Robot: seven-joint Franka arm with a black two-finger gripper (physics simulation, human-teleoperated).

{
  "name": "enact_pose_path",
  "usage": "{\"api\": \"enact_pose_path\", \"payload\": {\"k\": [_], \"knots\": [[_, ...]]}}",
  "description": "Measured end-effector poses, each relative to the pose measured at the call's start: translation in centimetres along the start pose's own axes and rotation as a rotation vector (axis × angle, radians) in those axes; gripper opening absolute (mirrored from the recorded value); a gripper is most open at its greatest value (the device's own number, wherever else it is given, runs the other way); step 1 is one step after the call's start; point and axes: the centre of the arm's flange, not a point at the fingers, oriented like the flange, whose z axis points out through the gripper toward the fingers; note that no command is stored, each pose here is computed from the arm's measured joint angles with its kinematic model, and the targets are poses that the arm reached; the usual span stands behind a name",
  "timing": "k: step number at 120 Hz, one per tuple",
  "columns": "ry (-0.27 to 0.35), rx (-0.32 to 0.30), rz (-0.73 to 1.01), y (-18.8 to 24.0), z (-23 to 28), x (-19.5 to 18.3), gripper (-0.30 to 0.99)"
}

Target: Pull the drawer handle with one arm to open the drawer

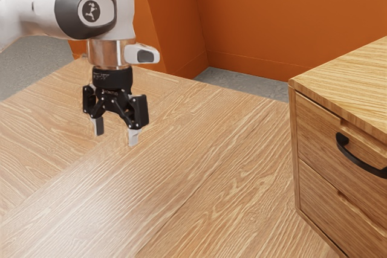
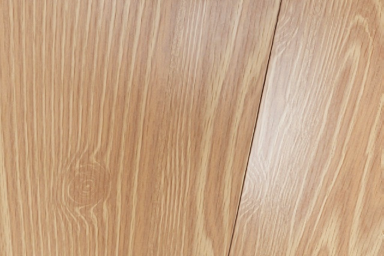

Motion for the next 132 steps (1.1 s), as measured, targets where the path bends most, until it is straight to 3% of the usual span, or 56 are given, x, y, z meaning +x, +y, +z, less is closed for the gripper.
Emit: {"api": "enact_pose_path", "payload": {"k": [22, 33, 40, 66, 76, 85, 88, 96, 103, 118, 132], "knots": [[0.152, -0.026, 0.048, -0.5, -1.6, 1.5, 0.69], [0.351, -0.074, 0.067, -2.5, -8.7, -5.4, 0.69], [0.416, -0.076, 0.086, -2.5, -10.7, -7.7, 0.69], [0.4, -0.016, 0.542, 20.1, -7.9, -8.2, 0.69], [0.416, 0.003, 0.703, 27.1, -7.0, -10.9, 0.69], [0.474, 0.055, 0.866, 31.3, -5.0, -15.1, 0.69], [0.506, 0.076, 0.897, 31.0, -4.1, -15.6, 0.69], [0.598, 0.123, 0.851, 24.2, -2.5, -12.1, 0.69], [0.708, 0.161, 0.895, 22.5, -1.9, -10.9, 0.69], [0.908, 0.262, 1.093, 24.6, -1.4, -12.7, 0.69], [1.037, 0.362, 1.253, 26.2, -0.5, -14.8, 0.69]]}}
